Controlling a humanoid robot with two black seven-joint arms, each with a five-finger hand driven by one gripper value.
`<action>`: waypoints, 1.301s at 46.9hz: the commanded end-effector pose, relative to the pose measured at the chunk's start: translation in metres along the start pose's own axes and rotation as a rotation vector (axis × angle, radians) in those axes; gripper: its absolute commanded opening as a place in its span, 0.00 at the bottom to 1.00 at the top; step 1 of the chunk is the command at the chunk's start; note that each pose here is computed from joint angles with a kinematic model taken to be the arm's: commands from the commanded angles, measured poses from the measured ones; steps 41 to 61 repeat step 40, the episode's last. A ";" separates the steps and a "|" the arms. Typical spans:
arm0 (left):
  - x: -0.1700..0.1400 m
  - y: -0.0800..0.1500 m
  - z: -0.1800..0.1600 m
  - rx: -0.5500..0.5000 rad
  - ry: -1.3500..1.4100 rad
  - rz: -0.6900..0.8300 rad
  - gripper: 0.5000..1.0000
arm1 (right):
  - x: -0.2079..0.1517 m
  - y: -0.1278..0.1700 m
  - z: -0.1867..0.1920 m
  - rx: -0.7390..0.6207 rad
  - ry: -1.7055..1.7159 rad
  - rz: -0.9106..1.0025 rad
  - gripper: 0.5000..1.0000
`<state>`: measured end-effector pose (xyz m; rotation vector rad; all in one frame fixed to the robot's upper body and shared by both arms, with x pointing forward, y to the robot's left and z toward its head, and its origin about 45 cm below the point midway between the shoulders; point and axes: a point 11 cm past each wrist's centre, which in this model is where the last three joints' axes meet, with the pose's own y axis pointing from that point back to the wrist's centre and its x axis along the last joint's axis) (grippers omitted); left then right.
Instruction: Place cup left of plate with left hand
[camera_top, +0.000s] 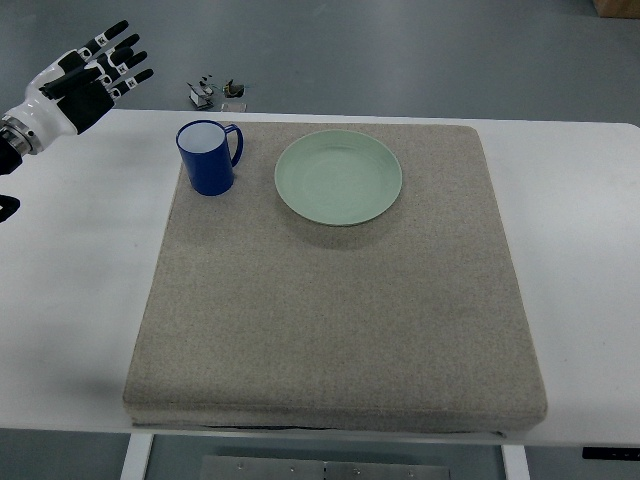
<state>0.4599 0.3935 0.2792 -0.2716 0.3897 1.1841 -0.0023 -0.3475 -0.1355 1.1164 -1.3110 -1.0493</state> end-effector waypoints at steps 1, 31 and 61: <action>-0.001 -0.001 -0.001 -0.001 0.005 -0.002 0.99 | 0.000 0.000 0.000 0.000 0.000 0.000 0.87; -0.002 -0.002 -0.005 0.016 0.036 -0.004 0.99 | -0.003 0.000 0.000 0.000 -0.002 -0.012 0.87; -0.001 0.000 -0.007 0.020 0.037 0.000 0.99 | -0.002 0.000 -0.002 0.003 0.000 -0.006 0.87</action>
